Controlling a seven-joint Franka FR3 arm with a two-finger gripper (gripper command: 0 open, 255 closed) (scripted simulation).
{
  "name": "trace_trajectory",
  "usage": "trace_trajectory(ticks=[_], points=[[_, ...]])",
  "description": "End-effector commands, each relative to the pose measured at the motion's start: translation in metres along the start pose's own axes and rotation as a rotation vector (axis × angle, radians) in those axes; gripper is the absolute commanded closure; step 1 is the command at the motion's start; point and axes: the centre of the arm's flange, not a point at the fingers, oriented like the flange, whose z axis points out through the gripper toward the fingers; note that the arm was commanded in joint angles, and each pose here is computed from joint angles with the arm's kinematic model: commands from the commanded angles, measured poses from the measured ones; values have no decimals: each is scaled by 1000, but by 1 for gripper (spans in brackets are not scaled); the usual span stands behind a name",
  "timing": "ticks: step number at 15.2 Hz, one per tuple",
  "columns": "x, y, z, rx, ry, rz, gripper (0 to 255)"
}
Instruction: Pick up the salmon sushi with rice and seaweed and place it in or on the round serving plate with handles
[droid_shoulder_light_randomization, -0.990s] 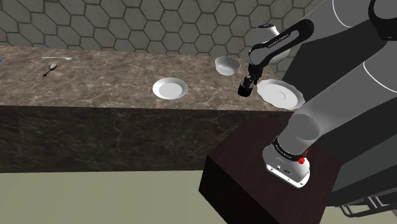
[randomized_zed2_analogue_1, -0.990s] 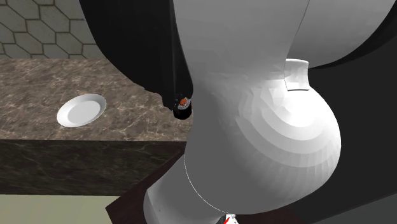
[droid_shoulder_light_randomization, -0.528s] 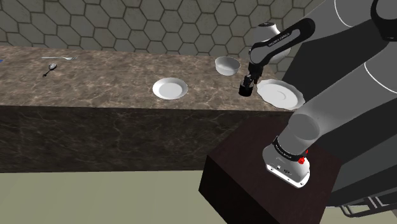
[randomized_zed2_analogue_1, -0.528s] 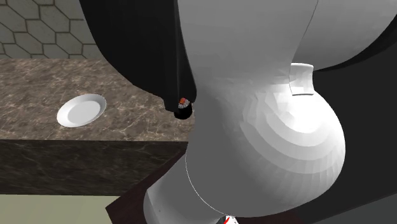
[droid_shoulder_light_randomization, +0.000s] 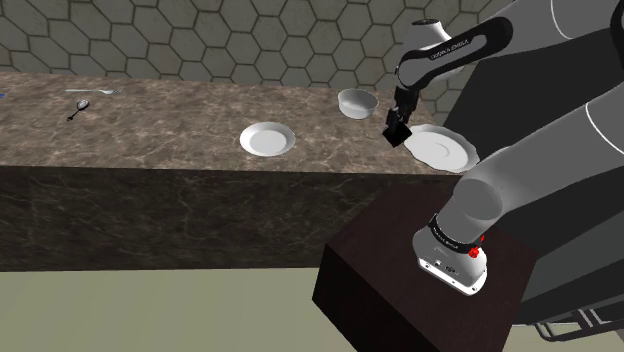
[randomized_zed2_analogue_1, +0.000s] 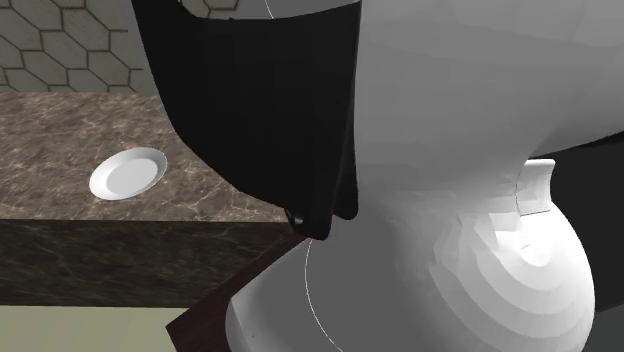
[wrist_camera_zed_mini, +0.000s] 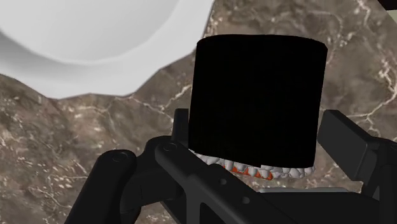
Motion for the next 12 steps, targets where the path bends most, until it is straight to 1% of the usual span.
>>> trace_trajectory(ticks=[1, 8, 12], points=[[0, 1, -11, 0, 0, 0, 255], [-3, 4, -47, 0, 0, 0, 255], [-41, 41, -46, 0, 0, 0, 255]])
